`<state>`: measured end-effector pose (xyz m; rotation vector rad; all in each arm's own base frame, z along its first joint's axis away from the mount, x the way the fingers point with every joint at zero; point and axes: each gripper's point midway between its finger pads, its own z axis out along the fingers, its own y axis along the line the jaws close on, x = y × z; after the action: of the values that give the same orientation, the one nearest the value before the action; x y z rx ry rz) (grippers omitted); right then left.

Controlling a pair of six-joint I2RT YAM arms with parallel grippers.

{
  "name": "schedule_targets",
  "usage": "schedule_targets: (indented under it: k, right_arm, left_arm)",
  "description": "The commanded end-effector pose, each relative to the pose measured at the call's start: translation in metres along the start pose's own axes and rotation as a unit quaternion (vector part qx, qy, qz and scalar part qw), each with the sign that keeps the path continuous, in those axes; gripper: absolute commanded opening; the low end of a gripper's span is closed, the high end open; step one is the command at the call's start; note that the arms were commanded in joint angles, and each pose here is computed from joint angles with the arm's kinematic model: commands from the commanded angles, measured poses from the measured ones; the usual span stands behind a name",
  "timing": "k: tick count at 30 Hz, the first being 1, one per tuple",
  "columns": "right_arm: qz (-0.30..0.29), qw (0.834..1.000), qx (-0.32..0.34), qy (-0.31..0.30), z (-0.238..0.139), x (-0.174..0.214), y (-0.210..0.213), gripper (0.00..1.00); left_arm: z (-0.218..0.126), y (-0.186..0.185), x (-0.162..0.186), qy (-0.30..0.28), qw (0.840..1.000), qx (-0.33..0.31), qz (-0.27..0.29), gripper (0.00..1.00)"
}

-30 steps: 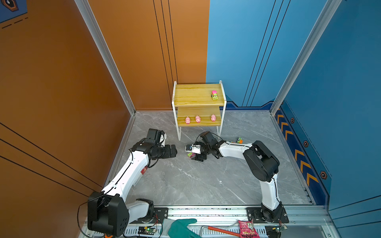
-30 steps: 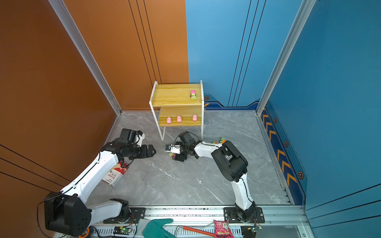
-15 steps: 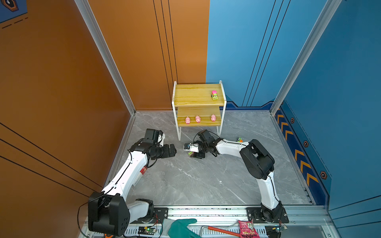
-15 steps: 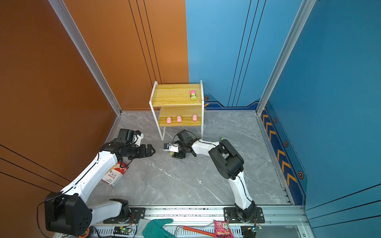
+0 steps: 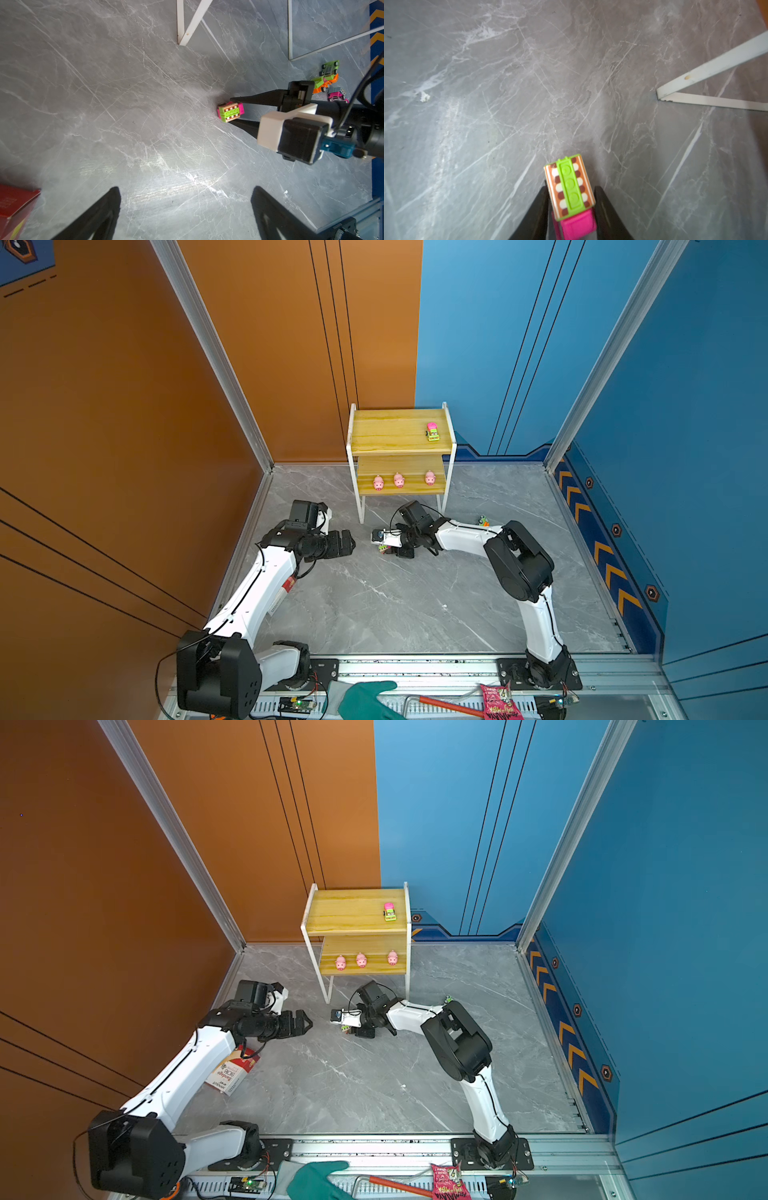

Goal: Place and organize the plastic toys onto the shelf

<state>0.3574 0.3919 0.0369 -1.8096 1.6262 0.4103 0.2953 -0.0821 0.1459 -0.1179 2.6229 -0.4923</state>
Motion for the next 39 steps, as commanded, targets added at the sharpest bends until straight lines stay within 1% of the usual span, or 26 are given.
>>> schedule_targets:
  k: [1, 6, 10, 11, 17, 20, 23, 27, 30, 33, 36, 39]
  right_arm:
    - [0.013, 1.000, -0.014, 0.010, 0.000, 0.002, 0.009, 0.33]
    - [0.028, 0.999, -0.015, 0.007, -0.004, -0.002, 0.013, 0.29]
    - [0.057, 0.998, -0.014, 0.005, -0.007, 0.000, 0.018, 0.28]
    - [0.060, 0.998, -0.004, -0.005, -0.015, -0.008, 0.014, 0.28]
    - [0.117, 0.993, 0.025, -0.019, -0.025, -0.013, 0.019, 0.28]
    - [0.158, 0.985, 0.065, -0.022, -0.034, -0.016, 0.017, 0.29]
    - [0.221, 0.969, 0.112, -0.022, -0.043, -0.016, 0.013, 0.29]
    - [0.291, 0.940, 0.178, -0.001, -0.050, -0.010, 0.016, 0.29]
    - [0.347, 0.909, 0.230, 0.013, -0.055, -0.004, 0.016, 0.30]
    - [0.411, 0.873, 0.262, 0.011, -0.059, 0.000, 0.016, 0.30]
    - [0.458, 0.840, 0.290, 0.005, -0.062, 0.003, 0.018, 0.29]
    - [0.481, 0.819, 0.313, 0.001, -0.062, 0.003, 0.018, 0.29]
  left_arm:
    - [-0.003, -0.001, 0.001, -0.005, 1.000, 0.009, -0.001, 0.99]
    - [-0.005, -0.001, -0.001, -0.009, 1.000, 0.010, -0.001, 0.99]
    - [-0.007, -0.001, -0.001, -0.012, 1.000, 0.010, -0.002, 0.99]
    - [-0.007, -0.001, -0.001, -0.012, 1.000, 0.011, -0.002, 0.98]
    - [-0.009, -0.002, -0.002, -0.016, 1.000, 0.012, -0.003, 0.98]
    - [-0.011, -0.002, -0.002, -0.020, 1.000, 0.013, -0.003, 0.98]
    - [-0.013, -0.003, -0.002, -0.024, 1.000, 0.015, -0.003, 0.98]
    - [-0.016, -0.004, -0.002, -0.029, 0.999, 0.018, -0.003, 0.98]
    - [-0.017, -0.008, -0.003, -0.032, 0.999, 0.026, -0.002, 0.98]
    - [-0.019, -0.010, -0.004, -0.035, 0.999, 0.033, -0.002, 0.98]
    - [-0.021, -0.011, -0.004, -0.039, 0.999, 0.035, -0.003, 0.98]
    - [-0.021, -0.011, -0.003, -0.038, 0.999, 0.035, -0.005, 0.98]
